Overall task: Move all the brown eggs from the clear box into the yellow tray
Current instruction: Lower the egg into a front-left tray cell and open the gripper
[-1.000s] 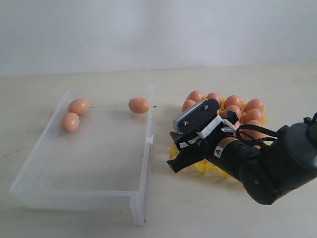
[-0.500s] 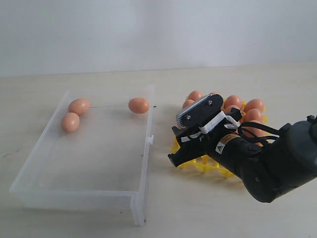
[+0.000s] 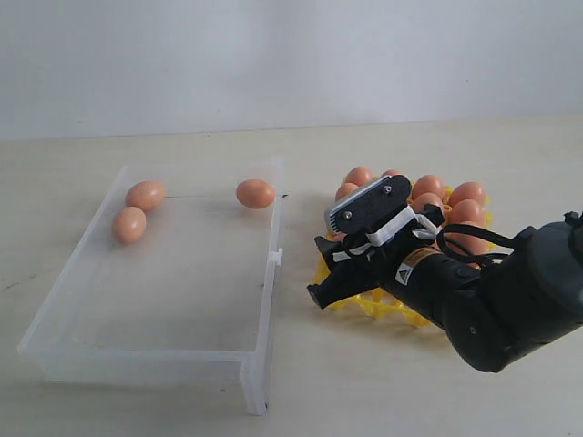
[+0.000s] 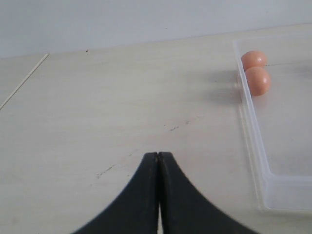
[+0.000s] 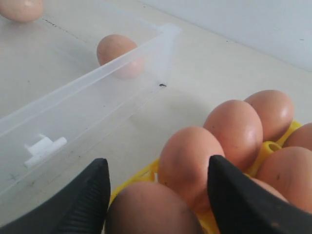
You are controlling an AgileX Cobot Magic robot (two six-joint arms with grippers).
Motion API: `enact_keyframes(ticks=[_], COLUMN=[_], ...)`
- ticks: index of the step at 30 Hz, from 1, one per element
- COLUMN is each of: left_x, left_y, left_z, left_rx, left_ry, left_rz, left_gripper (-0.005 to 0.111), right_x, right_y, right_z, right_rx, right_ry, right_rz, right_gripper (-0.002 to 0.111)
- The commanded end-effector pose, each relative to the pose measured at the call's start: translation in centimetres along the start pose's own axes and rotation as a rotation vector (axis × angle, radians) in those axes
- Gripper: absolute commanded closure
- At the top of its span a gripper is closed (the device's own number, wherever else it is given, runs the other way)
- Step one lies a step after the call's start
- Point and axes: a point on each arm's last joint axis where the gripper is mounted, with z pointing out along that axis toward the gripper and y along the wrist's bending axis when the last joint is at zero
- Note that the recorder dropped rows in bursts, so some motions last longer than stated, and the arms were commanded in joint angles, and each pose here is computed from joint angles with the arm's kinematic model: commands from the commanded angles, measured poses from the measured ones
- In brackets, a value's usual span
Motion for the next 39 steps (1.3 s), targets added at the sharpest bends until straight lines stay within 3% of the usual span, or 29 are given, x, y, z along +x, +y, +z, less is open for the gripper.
enact_keyframes(ticks=[1,39], left_x=[-0.2,-0.2], left_y=[0.0,0.0], left_z=[-0.1,-0.1], left_rx=[0.005,0.005], left_ry=[-0.016,-0.016], left_rz=[0.0,0.0], left_gripper=[0.107,0.107], right_x=[-0.5,-1.5], right_y=[-0.2,-0.4], right_z=[0.0,-0.4], right_rx=[-0.003,0.013], right_ry=[-0.028,-0.061], right_rz=[0.01,0.005], right_gripper=[0.051,0.046])
